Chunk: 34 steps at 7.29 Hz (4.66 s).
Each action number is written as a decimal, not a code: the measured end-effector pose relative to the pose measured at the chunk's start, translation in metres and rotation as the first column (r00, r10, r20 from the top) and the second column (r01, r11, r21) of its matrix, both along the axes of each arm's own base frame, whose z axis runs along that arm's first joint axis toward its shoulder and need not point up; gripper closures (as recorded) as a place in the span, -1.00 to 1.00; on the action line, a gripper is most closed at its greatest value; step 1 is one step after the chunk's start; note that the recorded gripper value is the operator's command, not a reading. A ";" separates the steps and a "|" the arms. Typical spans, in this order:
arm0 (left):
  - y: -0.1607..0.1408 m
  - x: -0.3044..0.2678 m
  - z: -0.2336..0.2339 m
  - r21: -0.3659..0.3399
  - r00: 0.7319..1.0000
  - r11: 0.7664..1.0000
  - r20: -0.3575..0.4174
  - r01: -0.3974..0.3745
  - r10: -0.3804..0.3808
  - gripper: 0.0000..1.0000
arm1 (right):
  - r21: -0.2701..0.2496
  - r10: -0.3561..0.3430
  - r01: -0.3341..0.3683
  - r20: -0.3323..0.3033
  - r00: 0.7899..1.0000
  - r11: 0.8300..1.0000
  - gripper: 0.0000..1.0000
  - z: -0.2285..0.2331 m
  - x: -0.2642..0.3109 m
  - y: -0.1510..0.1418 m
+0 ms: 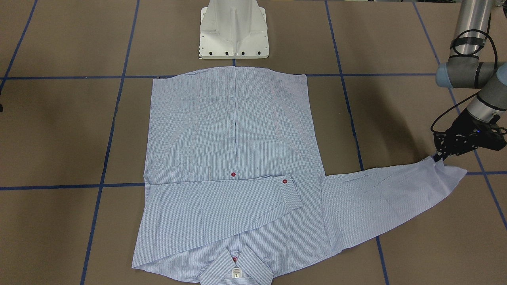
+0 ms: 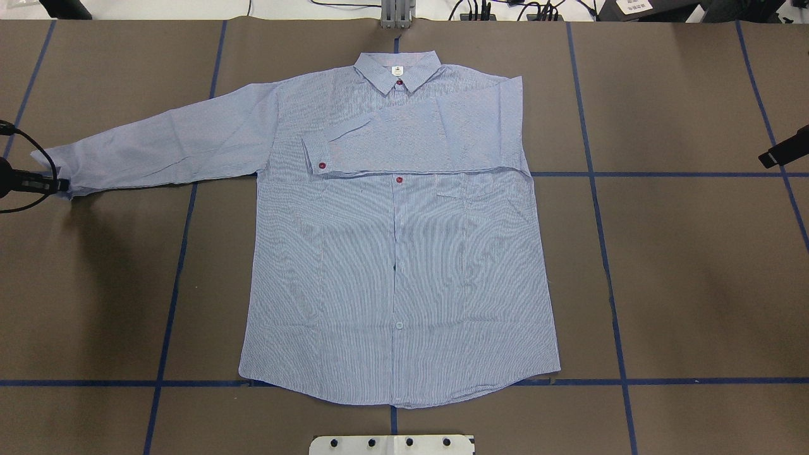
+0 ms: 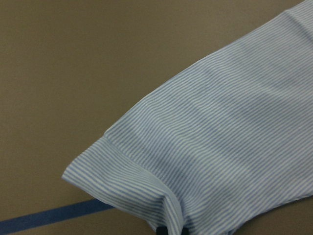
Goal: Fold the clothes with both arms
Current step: 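Grasp the cuff of the other sleeve with the left gripper, then carry the sleeve with the left gripper across the shirt toward the collar, then release the sleeve with the left gripper while both grippers move to the hem corners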
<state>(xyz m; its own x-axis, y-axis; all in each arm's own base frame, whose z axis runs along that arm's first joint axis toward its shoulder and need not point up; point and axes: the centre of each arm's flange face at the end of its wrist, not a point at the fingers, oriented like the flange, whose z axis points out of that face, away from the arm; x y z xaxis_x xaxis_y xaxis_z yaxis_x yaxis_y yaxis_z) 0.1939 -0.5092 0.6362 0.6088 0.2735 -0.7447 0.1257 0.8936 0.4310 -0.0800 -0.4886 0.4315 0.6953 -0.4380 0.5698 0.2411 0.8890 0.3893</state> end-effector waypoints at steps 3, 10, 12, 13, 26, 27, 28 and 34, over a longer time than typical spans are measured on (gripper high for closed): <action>-0.026 0.017 -0.101 -0.008 1.000 1.000 -0.021 -0.016 0.015 1.00 | 0.001 0.000 0.000 0.000 1.000 1.000 -1.00 0.000 0.000 -0.001; -0.071 0.191 -0.464 -0.378 0.992 0.926 -0.123 -0.011 -0.038 1.00 | 0.004 -0.001 0.001 0.002 1.000 1.000 -1.00 -0.002 -0.001 -0.002; -0.081 0.243 -0.507 -0.442 0.989 0.897 -0.136 -0.009 -0.056 1.00 | 0.005 -0.001 0.001 0.003 1.000 1.000 -1.00 -0.003 -0.001 -0.001; -0.086 0.263 -0.526 -0.469 0.988 0.883 -0.135 0.006 -0.078 1.00 | 0.005 -0.001 0.001 0.003 1.000 1.000 -1.00 -0.003 -0.001 -0.001; 0.006 0.337 -0.521 -0.458 0.981 0.889 -0.175 -0.011 -0.078 -1.00 | -0.057 0.097 -0.091 0.098 0.991 0.994 -1.00 -0.024 -0.043 0.007; 0.037 0.308 -0.500 -0.429 0.989 0.903 -0.142 -0.027 -0.038 -1.00 | -0.079 0.123 -0.113 0.145 0.982 0.991 -1.00 -0.025 -0.063 0.021; 0.068 0.274 -0.476 -0.397 0.992 0.916 -0.128 -0.048 -0.004 -1.00 | -0.101 0.143 -0.125 0.188 0.972 0.987 -0.99 -0.024 -0.077 0.041; 0.180 0.181 -0.365 -0.334 0.998 0.941 -0.049 -0.045 0.031 -1.00 | -0.287 0.297 -0.232 0.209 0.932 0.929 -0.99 -0.073 -0.209 0.186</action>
